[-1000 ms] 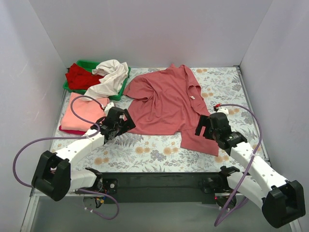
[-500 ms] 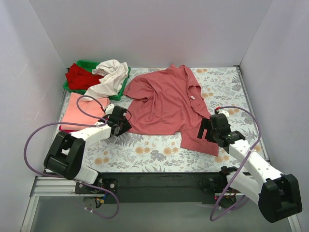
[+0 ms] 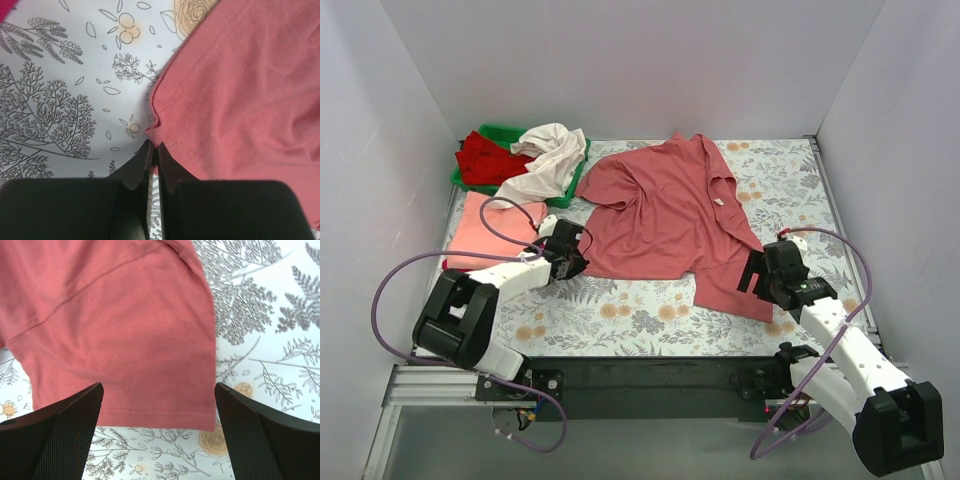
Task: Fold and stack the t-shirts
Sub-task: Flatten the tshirt out
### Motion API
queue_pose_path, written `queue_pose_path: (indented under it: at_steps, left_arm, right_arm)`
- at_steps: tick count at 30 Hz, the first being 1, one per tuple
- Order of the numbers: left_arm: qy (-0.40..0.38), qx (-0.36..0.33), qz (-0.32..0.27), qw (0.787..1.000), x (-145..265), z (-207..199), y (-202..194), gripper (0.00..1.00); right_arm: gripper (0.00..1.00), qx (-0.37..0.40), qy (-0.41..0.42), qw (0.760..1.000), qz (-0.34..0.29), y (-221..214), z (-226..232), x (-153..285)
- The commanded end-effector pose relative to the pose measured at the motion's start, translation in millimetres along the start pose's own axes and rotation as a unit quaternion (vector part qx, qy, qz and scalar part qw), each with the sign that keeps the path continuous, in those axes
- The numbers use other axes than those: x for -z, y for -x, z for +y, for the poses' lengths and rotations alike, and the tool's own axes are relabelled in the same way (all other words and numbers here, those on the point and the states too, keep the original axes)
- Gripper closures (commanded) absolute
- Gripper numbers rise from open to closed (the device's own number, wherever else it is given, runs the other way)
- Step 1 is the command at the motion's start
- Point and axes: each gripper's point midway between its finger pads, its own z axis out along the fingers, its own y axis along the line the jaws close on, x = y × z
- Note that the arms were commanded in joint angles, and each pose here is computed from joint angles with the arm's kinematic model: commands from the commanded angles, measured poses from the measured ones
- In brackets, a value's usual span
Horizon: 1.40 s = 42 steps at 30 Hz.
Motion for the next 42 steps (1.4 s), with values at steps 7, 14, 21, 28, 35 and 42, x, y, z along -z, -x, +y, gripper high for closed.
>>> queue_pose_path:
  at_steps: [7,14,21,28,35,42]
  left_arm:
    - [-0.023,0.005,-0.036,0.999,25,3,15,1.00]
    - [-0.036,0.016,-0.058,0.998,37,3,23,1.00]
    - [-0.041,0.019,-0.061,0.997,39,2,24,1.00]
    - [-0.039,0.016,-0.062,0.997,39,3,25,1.00]
    - [-0.072,0.022,-0.088,0.993,56,-19,48,1.00]
    - [-0.180,0.027,-0.180,0.967,134,-81,124,1.00]
  right_arm:
    - [0.15,-0.033,0.000,0.991,0.128,-51,-6,-5]
    - [0.23,-0.038,0.005,0.985,0.170,-77,-8,-5]
    - [0.39,-0.029,-0.042,0.984,0.171,-76,-21,-15]
    - [0.83,-0.027,-0.051,0.985,0.163,-71,-20,-32]
    - [0.99,-0.030,-0.005,0.999,0.021,19,9,-17]
    - [0.99,-0.077,0.049,0.969,-0.227,174,37,67]
